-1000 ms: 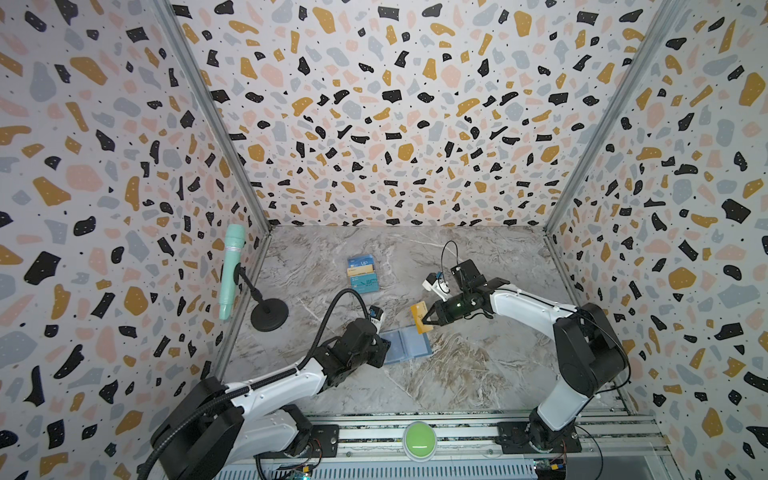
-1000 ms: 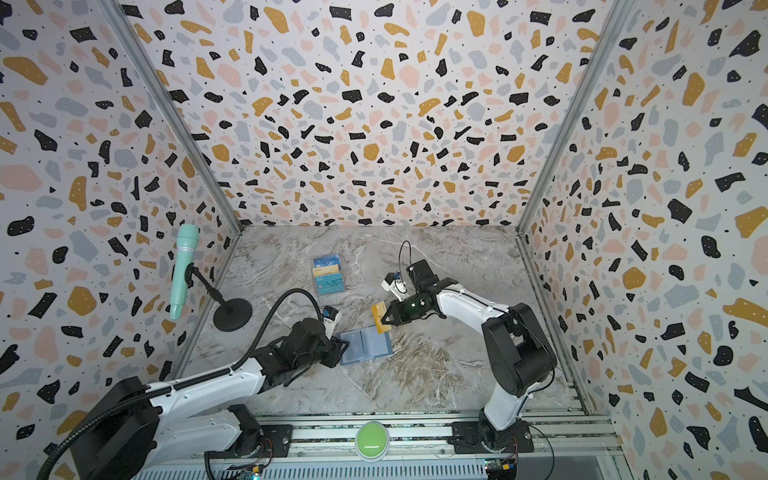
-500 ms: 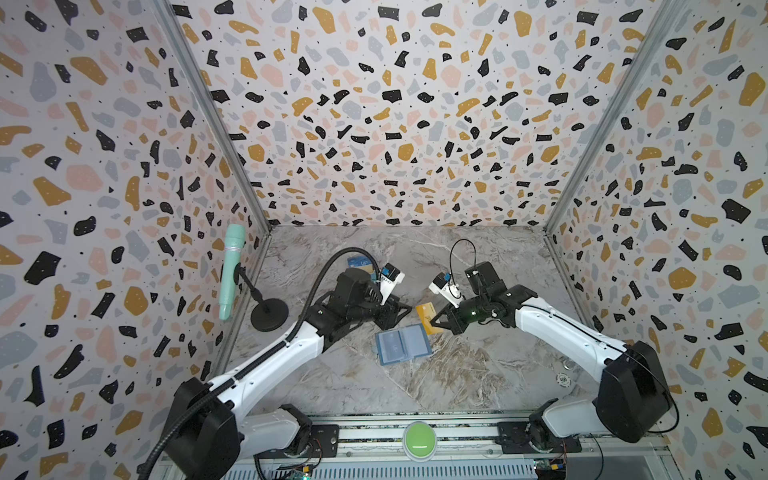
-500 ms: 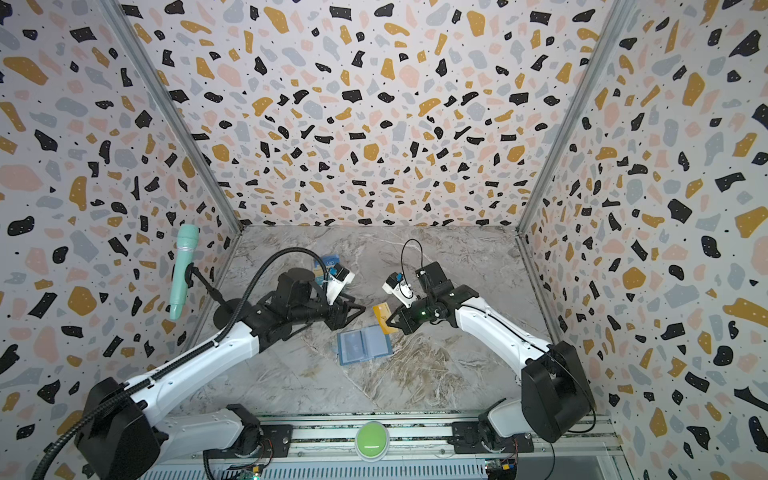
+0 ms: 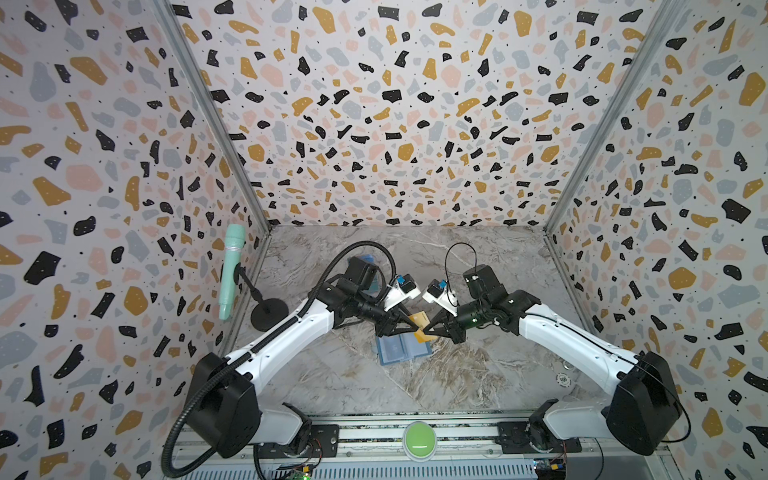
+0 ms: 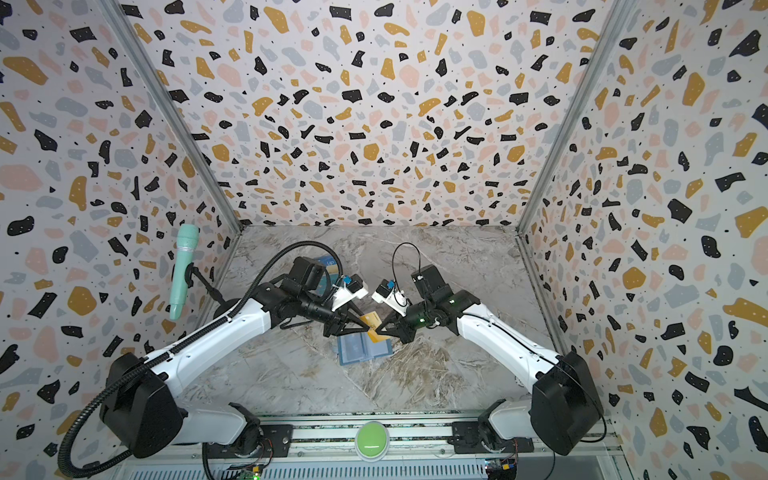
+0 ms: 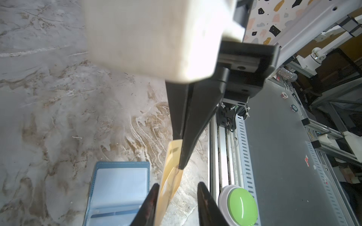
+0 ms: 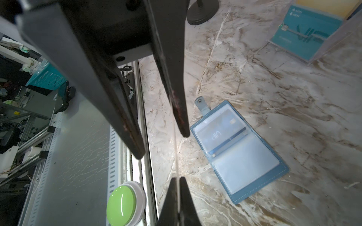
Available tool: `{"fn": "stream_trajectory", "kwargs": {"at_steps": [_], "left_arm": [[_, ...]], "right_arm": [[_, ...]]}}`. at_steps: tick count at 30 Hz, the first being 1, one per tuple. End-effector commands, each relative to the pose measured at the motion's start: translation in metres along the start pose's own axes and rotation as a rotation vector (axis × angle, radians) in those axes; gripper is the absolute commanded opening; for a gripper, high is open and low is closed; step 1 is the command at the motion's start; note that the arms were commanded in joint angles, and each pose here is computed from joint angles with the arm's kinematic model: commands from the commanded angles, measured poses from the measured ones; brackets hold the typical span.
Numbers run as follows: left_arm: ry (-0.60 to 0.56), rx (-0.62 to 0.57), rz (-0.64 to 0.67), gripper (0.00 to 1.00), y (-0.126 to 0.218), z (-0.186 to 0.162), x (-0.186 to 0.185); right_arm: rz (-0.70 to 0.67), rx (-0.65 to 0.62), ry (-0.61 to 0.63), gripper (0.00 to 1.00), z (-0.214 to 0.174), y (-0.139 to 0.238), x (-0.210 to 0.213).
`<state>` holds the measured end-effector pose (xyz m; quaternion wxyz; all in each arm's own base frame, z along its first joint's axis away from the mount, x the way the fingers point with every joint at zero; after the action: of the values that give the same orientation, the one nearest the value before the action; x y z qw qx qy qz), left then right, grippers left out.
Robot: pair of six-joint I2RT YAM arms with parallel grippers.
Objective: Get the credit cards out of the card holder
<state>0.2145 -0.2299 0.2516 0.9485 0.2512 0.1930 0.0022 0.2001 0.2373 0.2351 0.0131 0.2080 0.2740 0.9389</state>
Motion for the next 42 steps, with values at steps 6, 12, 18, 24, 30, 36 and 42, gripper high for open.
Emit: {"fn": "stream_trajectory", "kwargs": {"at_steps": [6, 12, 18, 24, 30, 36, 42], "left_arm": [[-0.031, -0.054, -0.074, 0.26, 0.005, 0.001, -0.016], [-0.032, -0.049, -0.081, 0.18, 0.005, -0.002, -0.018], [-0.023, -0.043, -0.076, 0.01, 0.005, -0.004, -0.017], [-0.007, -0.084, -0.059, 0.00, 0.009, 0.000, -0.012], [0.048, -0.279, 0.028, 0.00, 0.024, 0.027, -0.006], [0.103, -0.529, 0.156, 0.00, 0.043, 0.048, -0.005], [0.185, -0.779, 0.131, 0.00, 0.056, 0.050, -0.007]], "right_arm": [[0.069, 0.025, 0.071, 0.00, -0.001, -0.007, 0.015], [0.055, 0.033, 0.085, 0.00, -0.001, -0.008, 0.016], [0.021, 0.035, 0.094, 0.00, 0.001, -0.007, 0.014], [-0.084, 0.024, 0.044, 0.42, 0.004, -0.001, 0.004], [-0.061, -0.204, -0.029, 0.75, -0.001, 0.029, -0.001], [0.012, -0.467, -0.014, 0.76, -0.004, 0.040, 0.014], [0.015, -0.625, 0.005, 0.54, 0.000, 0.044, 0.013]]}}
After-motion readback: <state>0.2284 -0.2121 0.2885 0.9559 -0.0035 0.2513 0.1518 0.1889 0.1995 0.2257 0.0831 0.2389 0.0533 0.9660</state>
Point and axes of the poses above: each gripper's point midway between its finger pads, its own y axis back along the fingers, its own x axis along the line the jaws close on, z = x × y, the point moved 7 cm from there along y, back along the fingers, and after that the axes turned 2 degrees about y, right-handed, at the moved point
